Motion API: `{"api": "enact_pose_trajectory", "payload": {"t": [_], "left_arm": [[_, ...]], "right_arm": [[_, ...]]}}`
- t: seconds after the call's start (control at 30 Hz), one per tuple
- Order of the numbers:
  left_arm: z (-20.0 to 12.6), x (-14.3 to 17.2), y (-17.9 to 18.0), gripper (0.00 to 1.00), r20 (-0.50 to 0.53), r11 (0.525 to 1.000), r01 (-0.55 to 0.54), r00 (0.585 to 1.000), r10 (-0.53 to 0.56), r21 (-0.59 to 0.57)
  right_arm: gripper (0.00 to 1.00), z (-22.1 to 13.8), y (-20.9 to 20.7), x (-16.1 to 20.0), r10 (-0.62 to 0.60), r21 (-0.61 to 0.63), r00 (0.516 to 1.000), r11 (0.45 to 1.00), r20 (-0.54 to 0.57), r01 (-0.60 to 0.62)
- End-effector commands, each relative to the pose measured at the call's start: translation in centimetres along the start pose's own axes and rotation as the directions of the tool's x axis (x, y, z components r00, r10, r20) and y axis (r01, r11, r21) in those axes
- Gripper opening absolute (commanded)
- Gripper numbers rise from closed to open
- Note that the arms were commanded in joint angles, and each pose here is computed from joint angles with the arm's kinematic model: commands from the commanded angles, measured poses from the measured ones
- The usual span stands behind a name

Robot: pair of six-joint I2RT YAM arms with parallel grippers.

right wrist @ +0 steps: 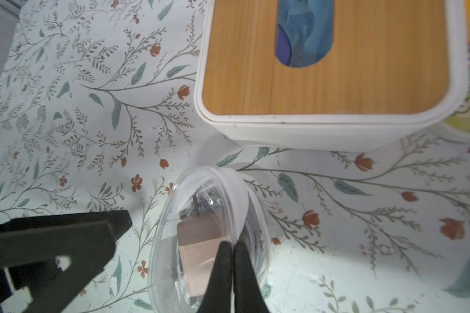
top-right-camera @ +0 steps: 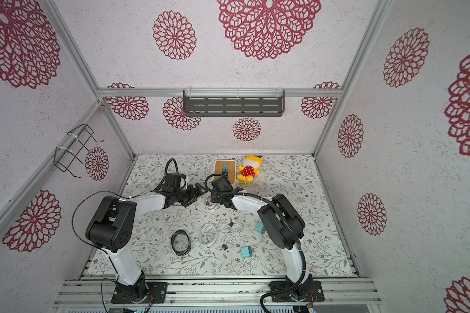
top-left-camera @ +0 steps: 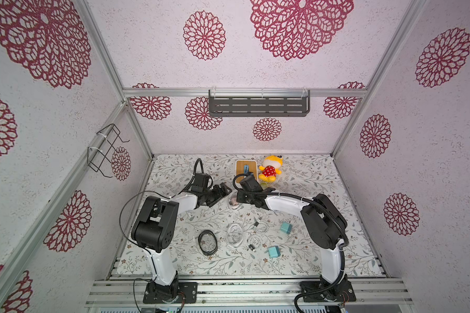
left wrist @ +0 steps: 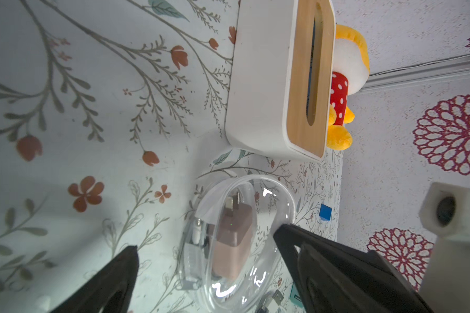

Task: Pack away charging kits
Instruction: Close the storage bag at the center of the board, then pick up the storage bag at the center of the board.

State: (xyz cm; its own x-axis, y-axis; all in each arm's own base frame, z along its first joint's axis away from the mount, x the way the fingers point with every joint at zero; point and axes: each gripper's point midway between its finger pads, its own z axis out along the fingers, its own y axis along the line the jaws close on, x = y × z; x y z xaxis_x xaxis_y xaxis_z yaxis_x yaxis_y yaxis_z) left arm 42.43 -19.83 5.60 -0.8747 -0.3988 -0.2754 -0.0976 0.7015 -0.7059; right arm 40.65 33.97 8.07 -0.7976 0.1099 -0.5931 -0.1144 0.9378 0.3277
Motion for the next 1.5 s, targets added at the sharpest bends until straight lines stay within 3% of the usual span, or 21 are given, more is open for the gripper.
{"api": "enact_pose_trajectory", "payload": {"t": [0.0,0.37,0.7,0.93,1.47], "left_arm": [[0.7,0.1,0.2,0.94,-0.016,1.0,-0.005,1.0,0.005,-0.006],[1.1,0.2,-0.4,0.94,-0.036,0.999,-0.007,0.999,0.008,0.036],[3.4,1.4,0.0,0.94,-0.116,0.996,0.039,0.993,-0.029,0.085],[4.2,2.1,-0.6,0.94,-0.149,0.995,0.024,0.989,-0.01,0.092],[6.5,3.8,-0.1,0.86,-0.251,0.997,0.053,0.967,-0.035,0.065]], "right_arm": [[0.0,-0.6,-1.7,-0.6,-0.067,0.11,0.998,0.992,-0.008,0.068],[0.0,1.2,-2.7,2.1,-0.045,0.109,0.997,0.993,-0.069,0.053],[0.0,2.0,-4.7,4.7,-0.024,0.124,0.995,0.992,-0.093,0.036],[0.0,2.1,-4.0,5.0,-0.019,0.02,0.997,1.0,-0.077,0.021],[0.0,3.0,-3.9,5.5,-0.028,-0.048,0.997,0.999,-0.067,0.025]]}}
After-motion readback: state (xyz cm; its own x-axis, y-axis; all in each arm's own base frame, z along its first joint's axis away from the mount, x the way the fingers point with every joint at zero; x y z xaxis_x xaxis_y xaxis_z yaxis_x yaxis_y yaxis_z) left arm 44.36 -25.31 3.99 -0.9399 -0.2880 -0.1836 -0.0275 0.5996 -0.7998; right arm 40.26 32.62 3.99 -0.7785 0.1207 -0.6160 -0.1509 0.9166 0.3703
